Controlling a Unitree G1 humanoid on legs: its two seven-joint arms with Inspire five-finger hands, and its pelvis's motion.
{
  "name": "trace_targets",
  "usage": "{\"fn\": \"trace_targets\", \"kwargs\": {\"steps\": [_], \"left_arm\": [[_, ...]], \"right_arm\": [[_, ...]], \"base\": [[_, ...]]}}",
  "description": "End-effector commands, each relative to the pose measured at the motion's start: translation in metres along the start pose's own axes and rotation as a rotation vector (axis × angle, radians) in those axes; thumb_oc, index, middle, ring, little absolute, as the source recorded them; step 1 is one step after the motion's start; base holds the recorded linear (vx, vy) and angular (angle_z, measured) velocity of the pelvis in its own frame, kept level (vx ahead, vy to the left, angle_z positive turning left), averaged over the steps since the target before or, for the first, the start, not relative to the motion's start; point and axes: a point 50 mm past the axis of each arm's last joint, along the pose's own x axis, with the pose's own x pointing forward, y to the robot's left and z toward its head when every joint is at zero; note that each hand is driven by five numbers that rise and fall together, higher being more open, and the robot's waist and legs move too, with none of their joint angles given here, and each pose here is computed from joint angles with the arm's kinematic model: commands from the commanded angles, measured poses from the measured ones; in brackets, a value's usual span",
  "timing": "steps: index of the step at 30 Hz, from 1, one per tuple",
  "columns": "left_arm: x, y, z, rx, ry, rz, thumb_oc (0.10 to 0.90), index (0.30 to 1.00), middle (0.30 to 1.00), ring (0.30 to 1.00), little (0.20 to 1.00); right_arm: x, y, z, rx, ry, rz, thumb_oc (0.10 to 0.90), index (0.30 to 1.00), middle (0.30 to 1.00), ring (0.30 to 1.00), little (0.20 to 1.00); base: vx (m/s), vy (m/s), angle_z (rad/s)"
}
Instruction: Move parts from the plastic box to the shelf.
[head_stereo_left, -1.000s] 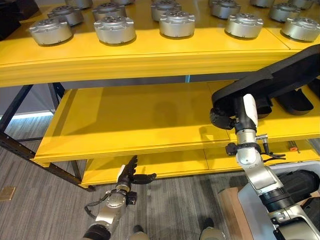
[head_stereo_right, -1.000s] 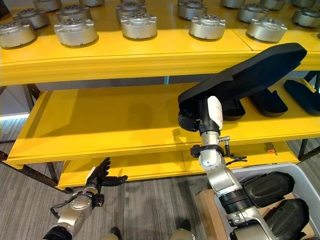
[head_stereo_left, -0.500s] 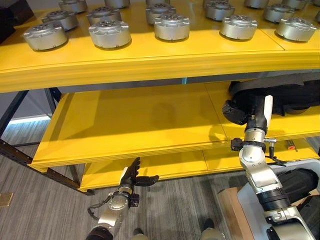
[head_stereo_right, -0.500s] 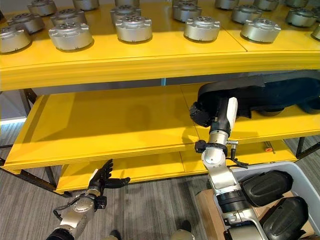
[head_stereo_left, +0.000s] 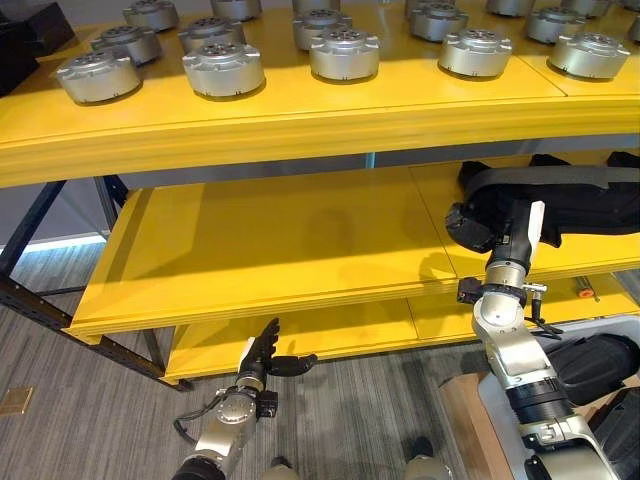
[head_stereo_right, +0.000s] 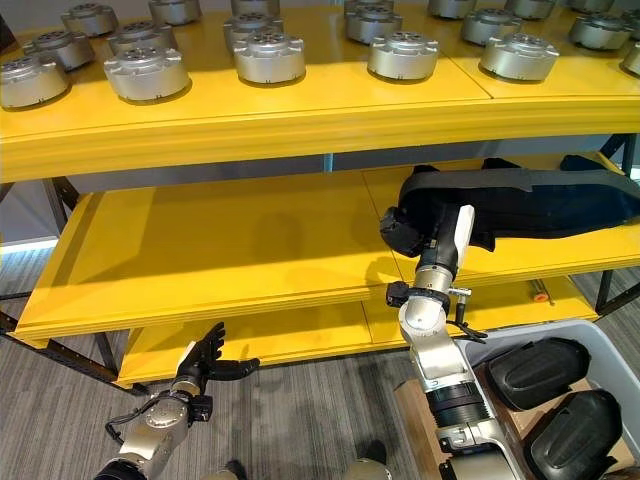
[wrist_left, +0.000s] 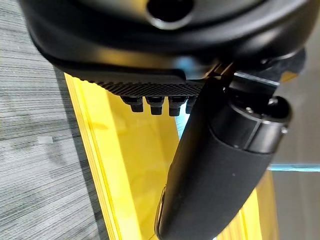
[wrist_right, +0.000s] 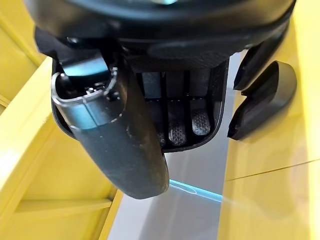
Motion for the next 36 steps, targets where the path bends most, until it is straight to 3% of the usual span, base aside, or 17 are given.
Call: {"fn": "trace_targets", "kwargs": {"steps": [1, 20, 36], "left_arm": [[0.005, 0.006, 0.041, 0.058, -0.19, 0.0, 0.9, 1.0, 1.0, 1.0, 1.0], [0.003, 0.009, 0.044, 0.023, -0.201, 0.006, 0.9, 1.0, 1.0, 1.0, 1.0], [0.003, 0.015, 0.043, -0.01, -0.198, 0.044, 0.9, 1.0, 1.0, 1.0, 1.0]], "right_arm": [[0.023, -0.002, 0.061, 0.154, -0.268, -0.057, 0.4, 0.3, 0.3, 0.3, 0.3], [0.007, 0.061, 0.091, 0.311, -0.292, 0.29, 0.4, 0.3, 0.3, 0.3, 0.3], [0.002, 0.096, 0.133, 0.126, -0.485, 0.458, 0.4, 0.3, 0.3, 0.3, 0.3]], "base": [[0.0, 0.0, 0.0], [0.0, 0.0, 0.0], [0.0, -0.005, 0.03]]}}
